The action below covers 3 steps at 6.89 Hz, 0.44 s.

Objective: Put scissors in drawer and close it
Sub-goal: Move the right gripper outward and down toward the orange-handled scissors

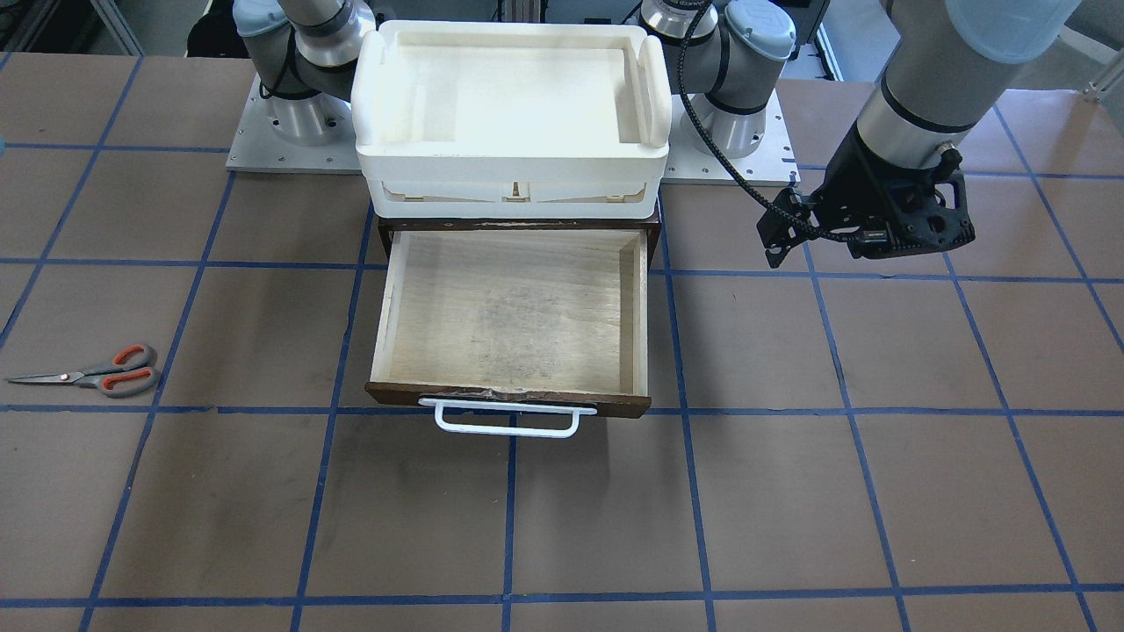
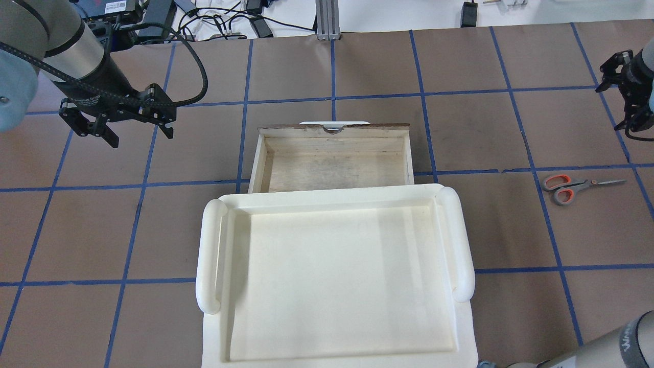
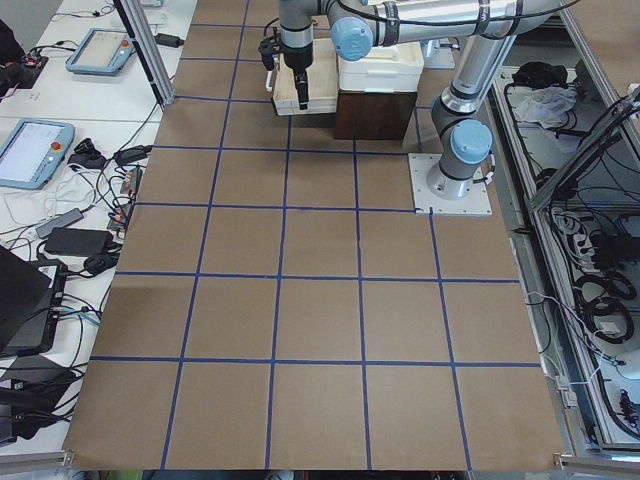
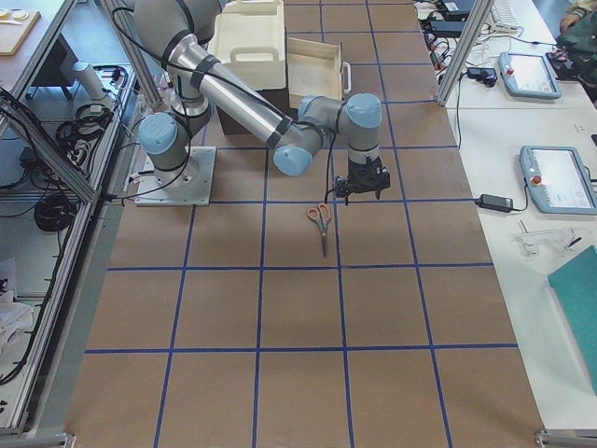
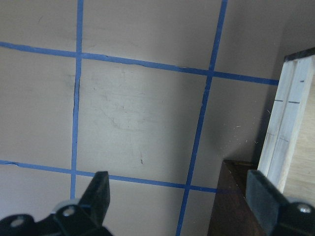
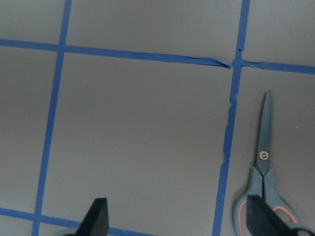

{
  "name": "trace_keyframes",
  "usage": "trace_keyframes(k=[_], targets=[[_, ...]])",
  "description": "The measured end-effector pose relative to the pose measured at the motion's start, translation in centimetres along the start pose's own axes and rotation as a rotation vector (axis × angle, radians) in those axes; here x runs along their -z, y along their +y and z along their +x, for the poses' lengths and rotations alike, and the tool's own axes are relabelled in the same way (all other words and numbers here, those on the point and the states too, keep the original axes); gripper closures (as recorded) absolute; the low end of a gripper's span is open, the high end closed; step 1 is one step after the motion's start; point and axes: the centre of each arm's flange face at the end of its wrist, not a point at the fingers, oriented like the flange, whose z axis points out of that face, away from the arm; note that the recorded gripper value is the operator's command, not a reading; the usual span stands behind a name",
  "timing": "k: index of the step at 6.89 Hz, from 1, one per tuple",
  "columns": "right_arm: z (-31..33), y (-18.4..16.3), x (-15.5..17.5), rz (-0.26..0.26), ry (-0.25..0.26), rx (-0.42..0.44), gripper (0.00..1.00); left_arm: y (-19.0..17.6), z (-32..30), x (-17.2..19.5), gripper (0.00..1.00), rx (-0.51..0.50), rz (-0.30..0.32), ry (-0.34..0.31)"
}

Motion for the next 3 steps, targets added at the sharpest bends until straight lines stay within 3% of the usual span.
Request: trace_keyframes(k=[1, 3], targets=[[1.2, -0.9, -2.0, -0.037, 0.013, -0.02, 0.02, 0.1, 0.1, 0.1, 0.0, -0.001, -0.002, -0.001], [3.5, -1.8, -4.7, -0.155, 0.091, -0.063, 0.02, 0.3, 0.0, 0.6, 0.0, 0.0, 0.008, -0.001]])
